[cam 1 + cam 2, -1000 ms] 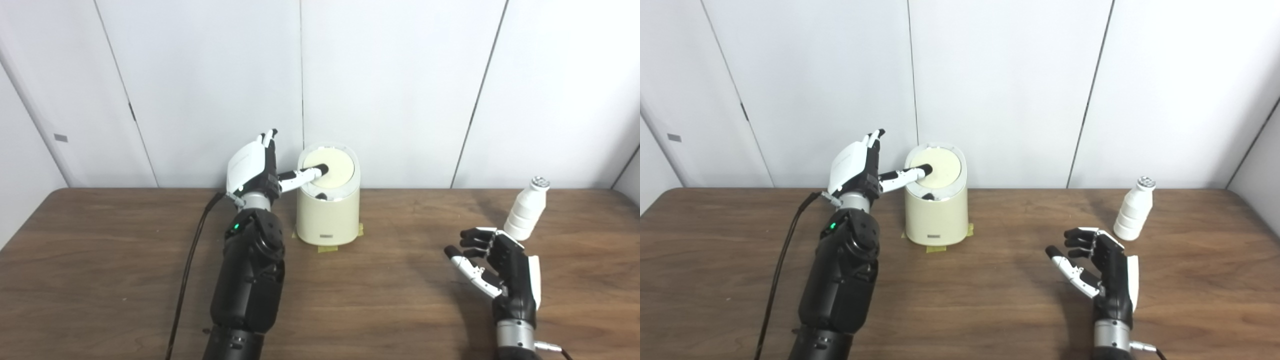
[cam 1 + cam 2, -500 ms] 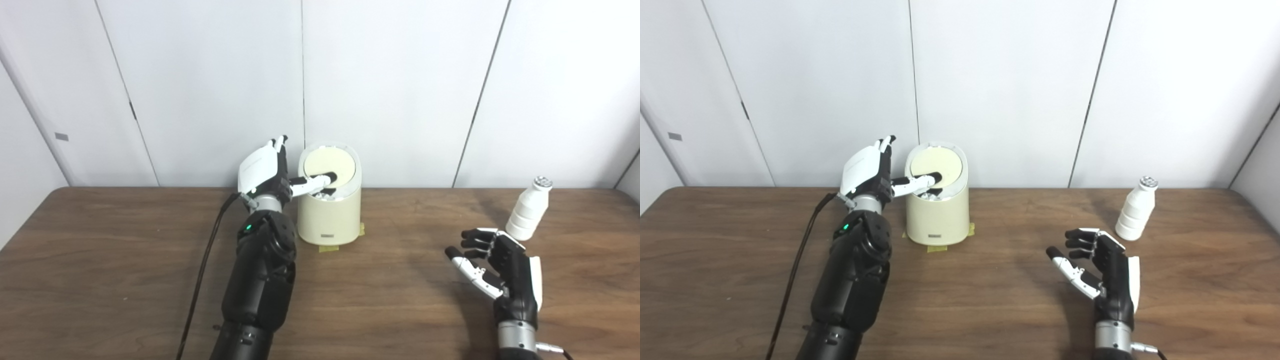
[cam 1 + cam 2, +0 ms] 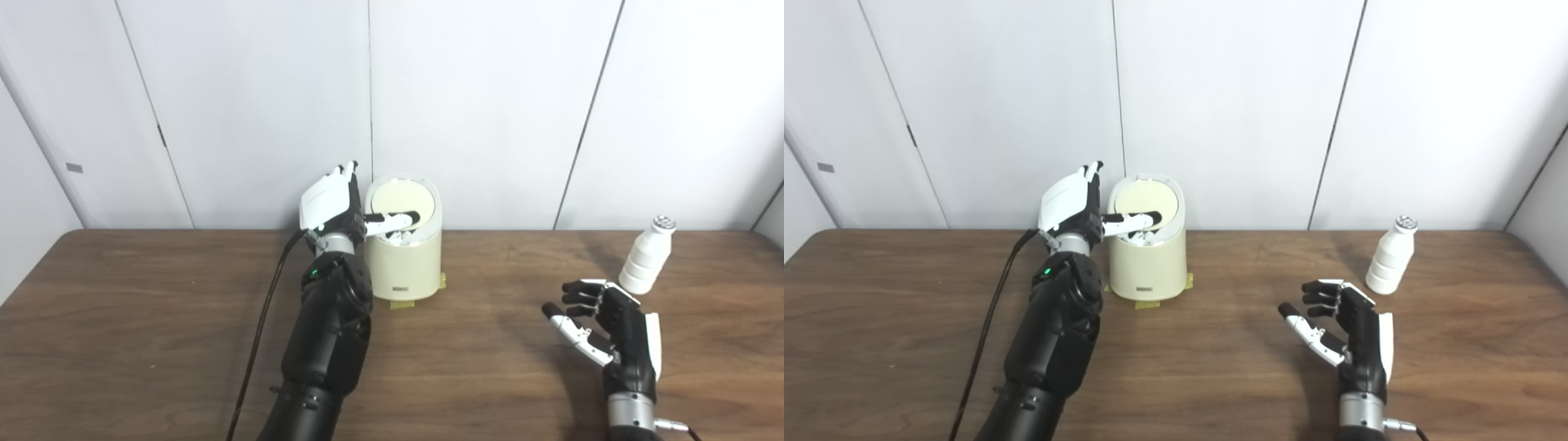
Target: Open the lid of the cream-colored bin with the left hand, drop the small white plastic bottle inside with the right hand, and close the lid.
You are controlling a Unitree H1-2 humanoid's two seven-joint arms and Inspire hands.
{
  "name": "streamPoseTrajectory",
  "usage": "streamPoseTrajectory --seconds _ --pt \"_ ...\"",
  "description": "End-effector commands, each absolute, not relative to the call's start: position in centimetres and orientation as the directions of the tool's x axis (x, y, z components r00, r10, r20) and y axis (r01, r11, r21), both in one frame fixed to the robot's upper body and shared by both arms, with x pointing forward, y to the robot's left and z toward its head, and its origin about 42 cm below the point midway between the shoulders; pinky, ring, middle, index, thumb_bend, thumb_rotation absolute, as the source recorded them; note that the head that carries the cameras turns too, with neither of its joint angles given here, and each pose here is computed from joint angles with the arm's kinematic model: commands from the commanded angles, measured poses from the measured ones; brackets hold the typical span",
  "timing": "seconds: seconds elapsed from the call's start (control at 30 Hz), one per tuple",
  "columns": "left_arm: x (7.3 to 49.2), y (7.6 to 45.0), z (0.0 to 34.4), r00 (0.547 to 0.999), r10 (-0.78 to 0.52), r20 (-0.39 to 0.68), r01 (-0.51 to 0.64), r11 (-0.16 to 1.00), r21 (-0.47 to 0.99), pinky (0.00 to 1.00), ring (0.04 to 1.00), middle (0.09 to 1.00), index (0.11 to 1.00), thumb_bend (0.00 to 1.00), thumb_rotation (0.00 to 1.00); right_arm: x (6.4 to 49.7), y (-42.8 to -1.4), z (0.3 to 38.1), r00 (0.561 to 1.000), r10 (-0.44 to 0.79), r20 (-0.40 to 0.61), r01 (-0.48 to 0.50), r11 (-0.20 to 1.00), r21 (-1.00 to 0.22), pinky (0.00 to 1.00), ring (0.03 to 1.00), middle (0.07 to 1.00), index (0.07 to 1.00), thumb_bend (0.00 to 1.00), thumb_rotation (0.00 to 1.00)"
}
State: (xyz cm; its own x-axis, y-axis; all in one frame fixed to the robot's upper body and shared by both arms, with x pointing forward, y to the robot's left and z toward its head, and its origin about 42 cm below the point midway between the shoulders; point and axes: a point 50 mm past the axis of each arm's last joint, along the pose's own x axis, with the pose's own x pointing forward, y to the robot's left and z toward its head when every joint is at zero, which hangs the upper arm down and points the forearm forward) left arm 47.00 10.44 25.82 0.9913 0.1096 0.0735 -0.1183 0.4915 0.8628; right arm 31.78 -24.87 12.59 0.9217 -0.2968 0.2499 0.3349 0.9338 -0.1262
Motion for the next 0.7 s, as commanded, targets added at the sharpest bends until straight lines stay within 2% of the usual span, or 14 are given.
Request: streamPoseTrajectory --seconds 0.0,0.2,0.37,0.43,0.57,0.6,0.63,0.67 --pt "47.6 9.9 29.3 0.981 0.096 0.169 -0.195 0.445 0.874 1.0 1.0 1.0 1.0 0.86 0.11 31.6 -24.6 12.5 0.917 -0.289 0.276 0.331 0.937 -0.117 0.48 0.559 0.581 0.49 0.48 0.14" --pt "47.9 10.0 30.0 0.978 0.103 0.184 -0.21 0.393 0.895 1.0 1.0 1.0 1.0 0.88 0.0 31.7 -24.5 12.4 0.918 -0.283 0.278 0.325 0.938 -0.118 0.48 0.56 0.583 0.49 0.48 0.14" --pt "47.9 10.6 29.7 0.984 0.073 0.162 -0.177 0.319 0.931 1.0 1.0 1.0 1.0 0.81 0.0 31.8 -24.4 12.4 0.918 -0.288 0.273 0.329 0.937 -0.119 0.48 0.56 0.584 0.49 0.48 0.14" --pt "47.9 10.7 29.6 0.988 0.06 0.14 -0.152 0.281 0.948 1.0 1.0 1.0 1.0 0.88 0.0 31.8 -24.4 12.4 0.918 -0.29 0.272 0.331 0.936 -0.119 0.48 0.558 0.583 0.49 0.48 0.14" --pt "47.7 10.9 29.4 0.993 0.053 0.107 -0.116 0.239 0.964 1.0 1.0 1.0 1.0 0.95 0.0 31.8 -24.4 12.5 0.918 -0.287 0.274 0.33 0.936 -0.124 0.48 0.561 0.586 0.49 0.48 0.14" --pt "47.7 10.9 29.4 0.993 0.056 0.104 -0.114 0.246 0.963 1.0 1.0 1.0 1.0 0.96 0.01 31.8 -24.4 12.5 0.918 -0.287 0.273 0.33 0.936 -0.124 0.48 0.562 0.588 0.49 0.48 0.14" --pt "47.7 11.0 29.3 0.993 0.062 0.1 -0.113 0.261 0.959 1.0 1.0 1.0 1.0 0.94 0.07 31.8 -24.4 12.5 0.919 -0.288 0.269 0.33 0.936 -0.122 0.48 0.563 0.588 0.49 0.48 0.14" --pt "47.8 11.1 29.3 0.993 0.067 0.096 -0.111 0.268 0.957 1.0 1.0 1.0 1.0 0.89 0.23 31.8 -24.4 12.4 0.919 -0.29 0.266 0.33 0.937 -0.118 0.48 0.564 0.588 0.491 0.48 0.14"
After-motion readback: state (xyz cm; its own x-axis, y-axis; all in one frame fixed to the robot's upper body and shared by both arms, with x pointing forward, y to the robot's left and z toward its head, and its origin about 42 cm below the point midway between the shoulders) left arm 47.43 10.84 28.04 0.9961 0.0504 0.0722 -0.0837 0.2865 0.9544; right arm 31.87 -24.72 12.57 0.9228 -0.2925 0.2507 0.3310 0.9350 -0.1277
